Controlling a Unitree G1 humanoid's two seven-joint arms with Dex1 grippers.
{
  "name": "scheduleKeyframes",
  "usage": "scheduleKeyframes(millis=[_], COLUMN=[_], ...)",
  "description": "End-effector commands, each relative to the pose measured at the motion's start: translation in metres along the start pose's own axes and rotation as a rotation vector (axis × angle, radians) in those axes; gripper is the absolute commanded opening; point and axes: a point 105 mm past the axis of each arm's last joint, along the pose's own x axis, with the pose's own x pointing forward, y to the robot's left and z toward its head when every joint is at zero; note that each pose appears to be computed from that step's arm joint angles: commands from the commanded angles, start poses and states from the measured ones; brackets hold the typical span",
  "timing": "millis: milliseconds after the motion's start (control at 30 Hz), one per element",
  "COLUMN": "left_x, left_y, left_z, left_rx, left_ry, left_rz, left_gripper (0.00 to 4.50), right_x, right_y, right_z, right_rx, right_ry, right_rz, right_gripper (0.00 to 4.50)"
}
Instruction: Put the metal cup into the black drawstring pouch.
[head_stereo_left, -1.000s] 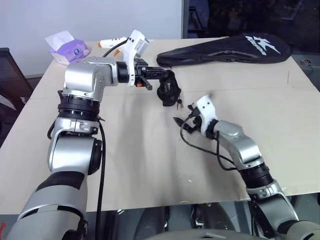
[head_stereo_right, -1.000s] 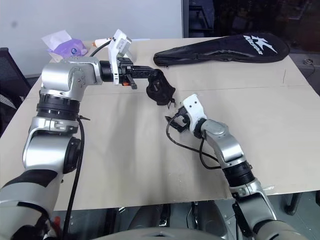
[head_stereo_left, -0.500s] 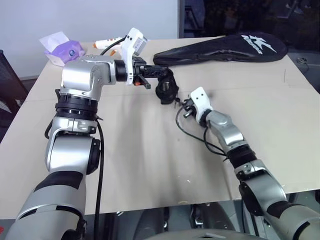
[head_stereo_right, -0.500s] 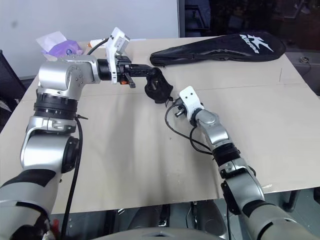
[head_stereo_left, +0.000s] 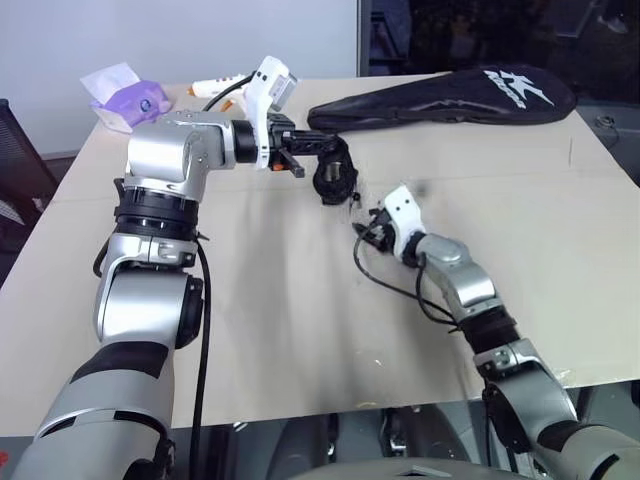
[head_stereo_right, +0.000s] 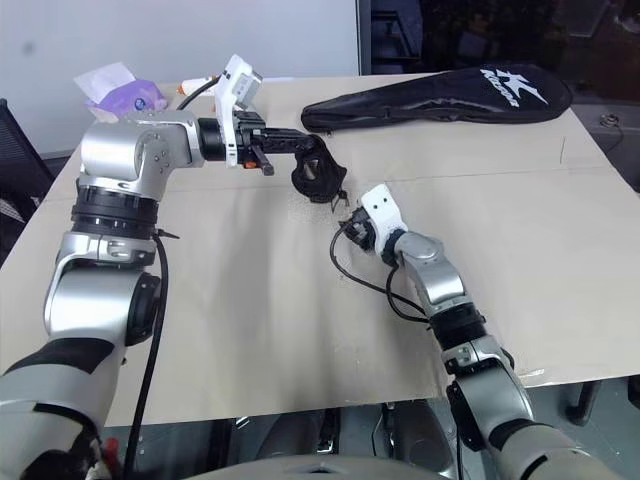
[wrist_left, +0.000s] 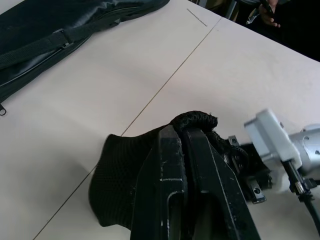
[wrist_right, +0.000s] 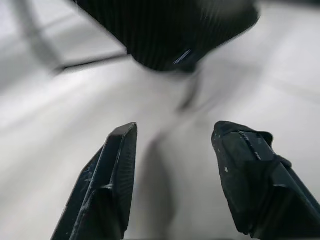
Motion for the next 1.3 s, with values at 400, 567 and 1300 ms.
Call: scheduleKeyframes(millis=[400,567,1300], left_x=[-0.005,-0.006,-0.007], left_y=[-0.007,-0.006,-0.006], left_z=[0.024,0.024,0.024], left_rx=[0.058,0.059,0.050], left_ry=[-0.052,-0.047,-0.050], left_rz=[-0.010,-0.006,-0.006], left_gripper=[0.00,0.00,0.00], right_x=[0.011,0.015,0.015], right_y=[-0.011,-0.013,-0.018], right_z=[0.030,0.034,0.031], right_rx=[0.013,0.012,0.000], right_ry=[-0.093,-0.108,-0.102], right_rz=[-0.071,-0.081,-0.088], right_gripper=[2.28,2.28,0.03])
